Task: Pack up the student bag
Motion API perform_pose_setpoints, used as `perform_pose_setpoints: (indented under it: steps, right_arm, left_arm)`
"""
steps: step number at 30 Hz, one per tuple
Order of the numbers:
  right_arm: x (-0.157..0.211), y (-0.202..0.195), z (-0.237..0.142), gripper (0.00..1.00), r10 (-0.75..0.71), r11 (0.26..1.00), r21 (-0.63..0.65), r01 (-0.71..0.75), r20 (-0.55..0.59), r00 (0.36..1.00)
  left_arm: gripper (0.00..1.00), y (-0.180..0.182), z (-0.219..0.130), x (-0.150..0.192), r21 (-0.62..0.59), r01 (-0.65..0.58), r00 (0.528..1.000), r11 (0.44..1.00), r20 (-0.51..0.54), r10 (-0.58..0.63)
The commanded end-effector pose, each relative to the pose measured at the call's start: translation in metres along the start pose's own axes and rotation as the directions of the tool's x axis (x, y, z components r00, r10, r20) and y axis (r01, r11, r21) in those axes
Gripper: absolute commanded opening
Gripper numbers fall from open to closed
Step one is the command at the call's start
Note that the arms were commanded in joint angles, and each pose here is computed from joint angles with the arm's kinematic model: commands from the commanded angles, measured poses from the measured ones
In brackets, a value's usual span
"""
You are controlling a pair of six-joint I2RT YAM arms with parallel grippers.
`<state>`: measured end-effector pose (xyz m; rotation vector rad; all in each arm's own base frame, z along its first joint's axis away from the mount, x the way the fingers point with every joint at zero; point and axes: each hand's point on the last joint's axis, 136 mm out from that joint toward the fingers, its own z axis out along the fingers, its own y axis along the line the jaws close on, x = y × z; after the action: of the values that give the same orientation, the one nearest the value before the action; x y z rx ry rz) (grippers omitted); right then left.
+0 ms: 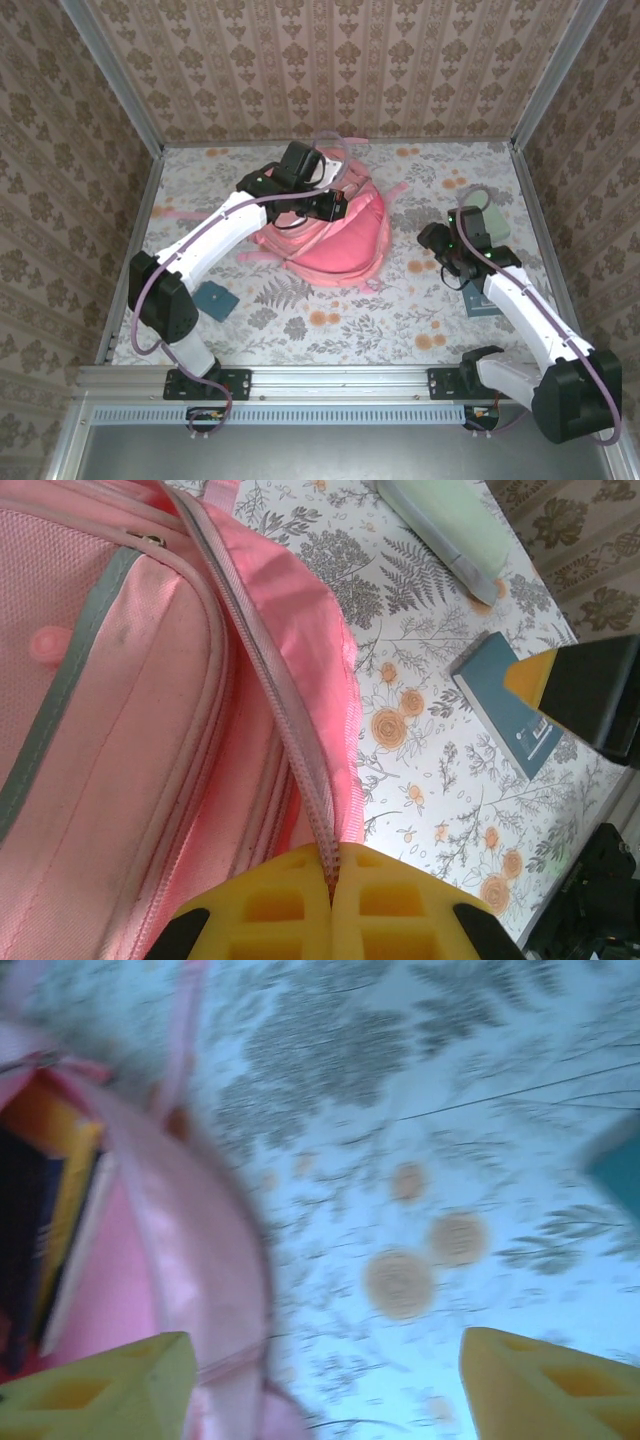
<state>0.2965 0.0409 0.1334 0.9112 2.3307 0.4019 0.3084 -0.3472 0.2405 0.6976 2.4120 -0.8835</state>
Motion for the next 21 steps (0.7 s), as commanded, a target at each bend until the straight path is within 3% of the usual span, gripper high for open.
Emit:
perform_pose_setpoints:
  steps: [1,6,8,14,17,21]
  right_arm:
    - [0.000,-0.048,0.000,0.78,-0.059,0.988,0.143,0.062,-0.021,0.998]
    - [-0.020,-0.098,0.007,0.85,0.019,0.965,0.260,-0.023,0.020,1.000]
    - [-0.025,-0.118,0.011,0.87,0.075,0.951,0.300,-0.078,0.023,0.997]
    - [-0.047,-0.140,0.027,0.91,0.155,0.933,0.323,-0.161,0.043,0.987]
    - [-0.054,-0.149,0.036,0.93,0.179,0.925,0.332,-0.184,0.045,0.983]
    - [-0.057,-0.153,0.051,0.97,0.208,0.927,0.317,-0.198,0.004,0.978]
  left_arm:
    - [0.00,-0.006,-0.017,-0.013,-0.017,-0.010,0.998,1.000,0.066,0.011]
    - [0.01,0.008,-0.016,-0.011,-0.086,0.040,0.996,0.996,0.080,-0.033]
    - [0.07,0.010,-0.015,-0.010,-0.092,0.061,0.995,0.994,0.081,-0.054]
    - [0.15,0.015,-0.007,-0.004,-0.102,0.088,0.995,0.991,0.065,-0.082]
    - [0.29,0.017,-0.005,0.001,-0.110,0.092,0.995,0.990,0.057,-0.086]
    - [0.29,0.018,-0.005,0.006,-0.108,0.094,0.995,0.990,0.049,-0.089]
